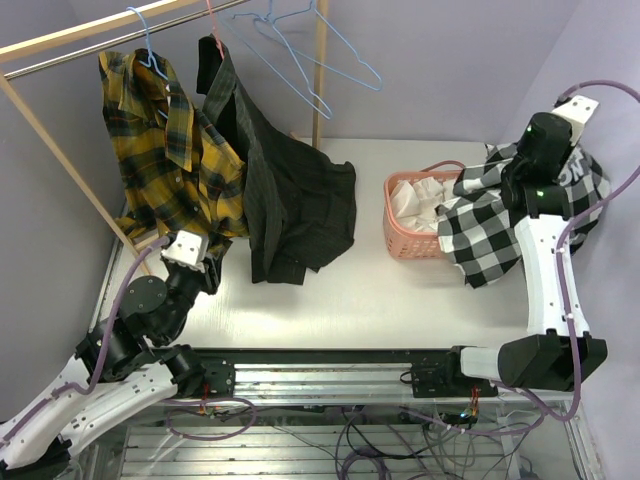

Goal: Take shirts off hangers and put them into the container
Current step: Place the shirt in the bin.

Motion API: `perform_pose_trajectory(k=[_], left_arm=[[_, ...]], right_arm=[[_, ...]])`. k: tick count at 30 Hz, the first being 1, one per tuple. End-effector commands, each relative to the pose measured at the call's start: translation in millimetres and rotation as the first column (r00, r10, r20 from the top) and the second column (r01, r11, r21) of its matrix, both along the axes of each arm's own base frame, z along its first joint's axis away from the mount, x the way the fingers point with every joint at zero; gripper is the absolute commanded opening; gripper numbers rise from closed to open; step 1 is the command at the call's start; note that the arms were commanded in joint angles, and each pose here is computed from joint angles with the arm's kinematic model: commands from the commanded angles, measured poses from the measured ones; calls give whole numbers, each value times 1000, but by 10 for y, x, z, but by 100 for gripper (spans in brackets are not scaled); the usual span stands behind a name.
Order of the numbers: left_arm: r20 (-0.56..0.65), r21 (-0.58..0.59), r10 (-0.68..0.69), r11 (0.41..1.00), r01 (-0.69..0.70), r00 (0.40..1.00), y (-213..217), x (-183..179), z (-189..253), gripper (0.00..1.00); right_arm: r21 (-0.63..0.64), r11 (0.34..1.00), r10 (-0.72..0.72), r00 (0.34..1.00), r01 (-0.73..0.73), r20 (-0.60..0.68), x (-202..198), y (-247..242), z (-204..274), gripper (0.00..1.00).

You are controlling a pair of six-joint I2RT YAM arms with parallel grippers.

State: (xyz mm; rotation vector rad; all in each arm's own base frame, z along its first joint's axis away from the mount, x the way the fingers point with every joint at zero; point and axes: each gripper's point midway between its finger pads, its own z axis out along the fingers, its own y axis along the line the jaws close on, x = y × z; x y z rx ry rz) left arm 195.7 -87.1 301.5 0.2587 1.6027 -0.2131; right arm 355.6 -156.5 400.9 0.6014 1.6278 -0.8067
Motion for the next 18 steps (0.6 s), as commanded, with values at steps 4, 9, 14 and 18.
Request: perform_pose_trajectory(k=[4,9,14,18], left_arm=[[-3,-2,-62,998,62,998,-173,18,5,44],[4,-5,-55,998,55,998,-154,18,14,44],[5,0,-40,999,40,999,-128,29,17,44],[1,-4,-36,999,36,999,-117,23,16,43]], right_arm=[[316,883,382,923,-348,-53,337,696,-977,0],[403,683,632,769,-610,94,431,1334,-881,0],[503,382,804,547,-775,233,426,1974,-819,0],[527,212,837,432,-823,336,390,2275,-780,0]])
